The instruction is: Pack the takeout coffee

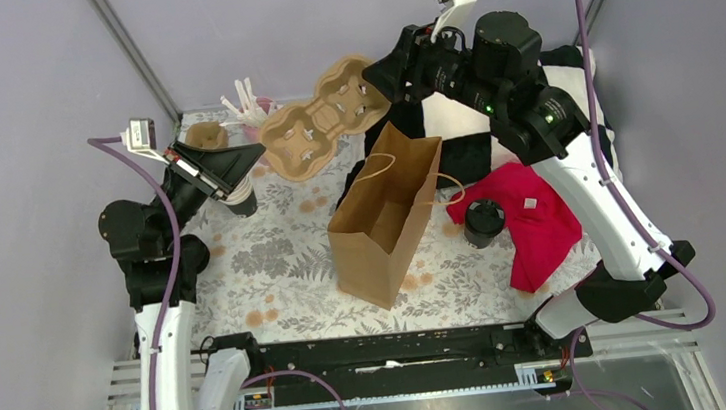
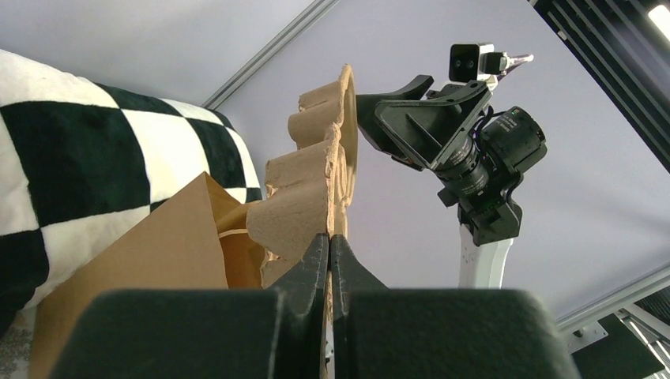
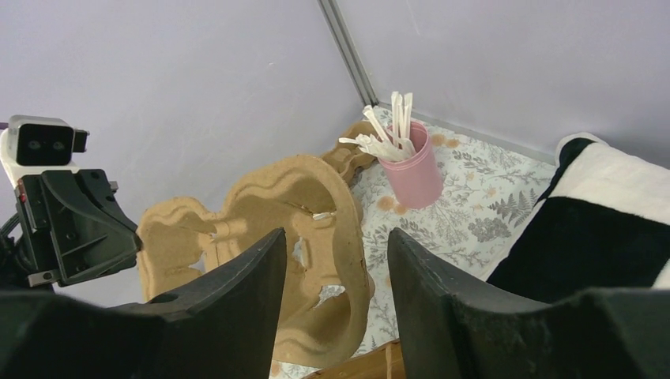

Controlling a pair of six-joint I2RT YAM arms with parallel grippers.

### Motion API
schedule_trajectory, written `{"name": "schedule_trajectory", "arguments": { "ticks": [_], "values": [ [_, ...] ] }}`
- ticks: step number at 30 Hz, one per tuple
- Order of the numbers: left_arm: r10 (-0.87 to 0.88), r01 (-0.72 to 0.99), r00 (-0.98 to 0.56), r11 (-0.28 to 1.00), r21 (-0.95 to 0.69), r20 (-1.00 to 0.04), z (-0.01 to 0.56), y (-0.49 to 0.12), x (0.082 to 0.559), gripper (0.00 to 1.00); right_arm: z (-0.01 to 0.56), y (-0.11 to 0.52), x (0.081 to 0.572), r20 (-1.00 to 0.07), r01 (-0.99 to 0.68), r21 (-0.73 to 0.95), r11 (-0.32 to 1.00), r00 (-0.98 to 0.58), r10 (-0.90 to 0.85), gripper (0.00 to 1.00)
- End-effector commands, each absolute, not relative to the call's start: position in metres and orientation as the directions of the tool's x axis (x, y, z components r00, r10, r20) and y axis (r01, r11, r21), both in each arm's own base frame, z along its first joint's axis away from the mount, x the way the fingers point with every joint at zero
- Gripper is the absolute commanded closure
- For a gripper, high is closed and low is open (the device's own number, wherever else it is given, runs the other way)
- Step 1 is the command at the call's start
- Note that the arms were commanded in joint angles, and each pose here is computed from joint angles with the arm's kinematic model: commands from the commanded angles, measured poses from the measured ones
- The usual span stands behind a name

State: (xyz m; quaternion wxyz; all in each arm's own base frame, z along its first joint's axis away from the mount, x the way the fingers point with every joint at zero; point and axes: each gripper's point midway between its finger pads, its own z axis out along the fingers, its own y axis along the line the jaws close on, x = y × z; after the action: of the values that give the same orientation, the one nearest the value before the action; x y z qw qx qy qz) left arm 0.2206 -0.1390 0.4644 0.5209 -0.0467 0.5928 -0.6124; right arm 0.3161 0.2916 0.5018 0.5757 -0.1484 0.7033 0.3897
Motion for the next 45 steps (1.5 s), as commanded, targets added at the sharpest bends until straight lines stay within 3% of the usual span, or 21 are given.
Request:
{"name": "schedule_trajectory", "arguments": {
  "ticks": [1, 25, 27, 32, 34, 40, 43, 45],
  "values": [
    [-0.675, 0.623, -0.441, 0.244, -0.743, -0.591, 0.471, -0.142, 0.212, 1.0, 0.506, 0.284, 0.314, -0.941, -0.657, 0.338, 0.673, -0.253, 0.226, 0.45],
    [-0.664, 0.634, -0.448, 0.235, -0.736, -0.598, 0.477, -0.144, 0.207, 1.0, 0.498, 0.283, 0.309, -0.942, -0.668, 0.336, 0.664, -0.254, 0.221, 0.52],
    [-0.665, 0.635, -0.447, 0.236, -0.736, -0.598, 0.477, -0.144, 0.207, 1.0, 0.501, 0.284, 0.306, -0.94, -0.676, 0.34, 0.654, -0.254, 0.226, 0.56],
    [-0.638, 0.615, -0.483, 0.24, -0.751, -0.599, 0.464, -0.146, 0.212, 1.0, 0.513, 0.278, 0.298, -0.942, -0.685, 0.335, 0.646, -0.231, 0.244, 0.82],
    [-0.627, 0.594, -0.487, 0.272, -0.757, -0.608, 0.455, -0.145, 0.217, 0.89, 0.516, 0.27, 0.295, -0.947, -0.676, 0.319, 0.664, -0.21, 0.242, 0.84],
    [-0.54, 0.522, -0.498, 0.438, -0.732, -0.679, 0.418, -0.139, 0.233, 0.39, 0.526, 0.231, 0.271, -0.99, -0.671, 0.122, 0.731, -0.028, 0.14, 0.98],
    [-0.486, 0.53, -0.522, 0.46, -0.713, -0.701, 0.406, -0.141, 0.237, 0.3, 0.54, 0.195, 0.261, -0.992, -0.585, 0.063, 0.809, 0.05, 0.113, 1.0],
    [-0.453, 0.56, -0.516, 0.463, -0.687, -0.727, 0.405, -0.143, 0.236, 0.32, 0.547, 0.17, 0.254, -0.992, -0.519, 0.016, 0.854, 0.097, 0.077, 1.0]
  ]
}}
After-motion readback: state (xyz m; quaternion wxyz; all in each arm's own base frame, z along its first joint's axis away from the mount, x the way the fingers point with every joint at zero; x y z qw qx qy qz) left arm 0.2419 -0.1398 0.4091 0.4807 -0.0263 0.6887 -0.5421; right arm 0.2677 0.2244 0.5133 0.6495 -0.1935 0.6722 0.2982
